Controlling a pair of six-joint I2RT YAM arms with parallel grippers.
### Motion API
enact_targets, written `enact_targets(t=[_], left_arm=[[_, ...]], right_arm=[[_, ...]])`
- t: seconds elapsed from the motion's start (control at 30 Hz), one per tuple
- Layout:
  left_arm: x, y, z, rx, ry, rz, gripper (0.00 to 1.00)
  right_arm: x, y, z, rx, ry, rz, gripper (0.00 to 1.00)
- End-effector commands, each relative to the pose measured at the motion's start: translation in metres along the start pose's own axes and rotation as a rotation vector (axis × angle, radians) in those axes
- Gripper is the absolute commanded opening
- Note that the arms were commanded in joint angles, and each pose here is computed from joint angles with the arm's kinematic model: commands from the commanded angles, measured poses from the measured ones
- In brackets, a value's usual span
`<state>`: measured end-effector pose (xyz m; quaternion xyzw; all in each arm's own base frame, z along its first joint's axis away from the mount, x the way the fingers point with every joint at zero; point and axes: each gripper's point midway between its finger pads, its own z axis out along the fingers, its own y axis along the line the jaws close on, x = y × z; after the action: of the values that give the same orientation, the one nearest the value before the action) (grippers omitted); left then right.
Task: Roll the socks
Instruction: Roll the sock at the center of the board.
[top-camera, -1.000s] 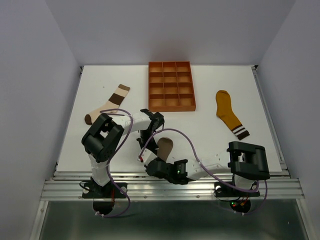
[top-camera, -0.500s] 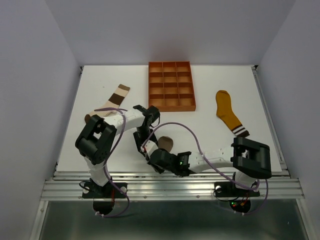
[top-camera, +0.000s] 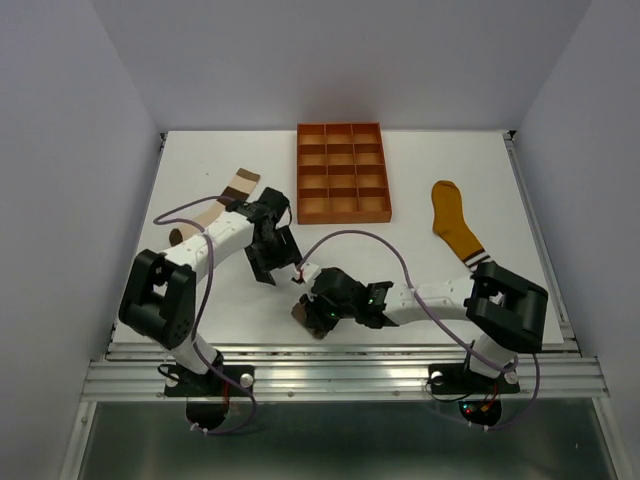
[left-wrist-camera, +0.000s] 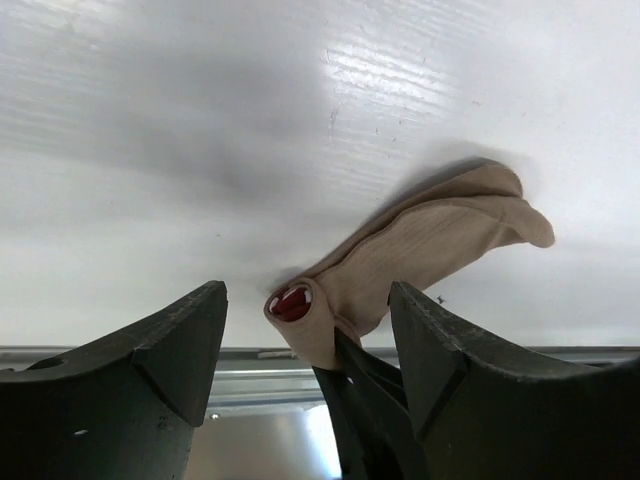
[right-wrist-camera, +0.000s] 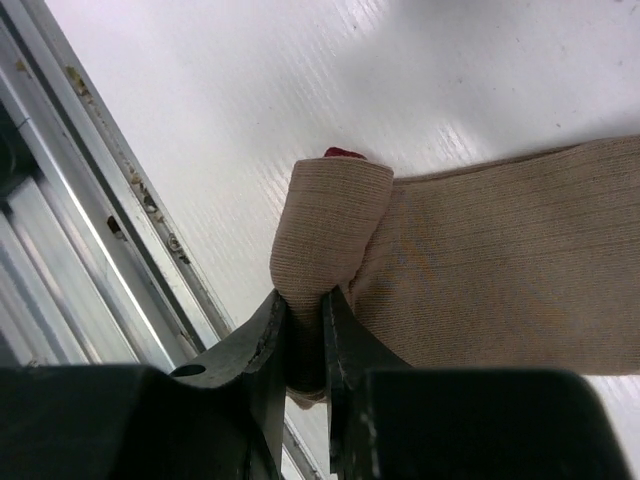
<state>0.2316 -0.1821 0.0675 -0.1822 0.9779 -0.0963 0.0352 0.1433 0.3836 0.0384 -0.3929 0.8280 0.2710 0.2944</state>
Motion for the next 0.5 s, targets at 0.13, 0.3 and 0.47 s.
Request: enact_targets(t=[0.13, 0.3, 0.47], left_arm=[[0.004, 0.005, -0.011, 0.145, -0.063, 0.051, 0.77], [0.023, 0.010, 0.001, 0.217, -0.036, 0.070, 0.76], [0.033, 0.007, 0.002, 0.311, -0.046, 0.088, 0.76]], right_arm=[[-0.004, -0.007, 0.002, -0.204, 0.063, 0.149, 0.01], [-0.003, -0.022, 0.001, -0.216, 0.125, 0.254, 0.01], [0.004, -0.028, 0.003, -0.231, 0.210, 0.331, 0.01]])
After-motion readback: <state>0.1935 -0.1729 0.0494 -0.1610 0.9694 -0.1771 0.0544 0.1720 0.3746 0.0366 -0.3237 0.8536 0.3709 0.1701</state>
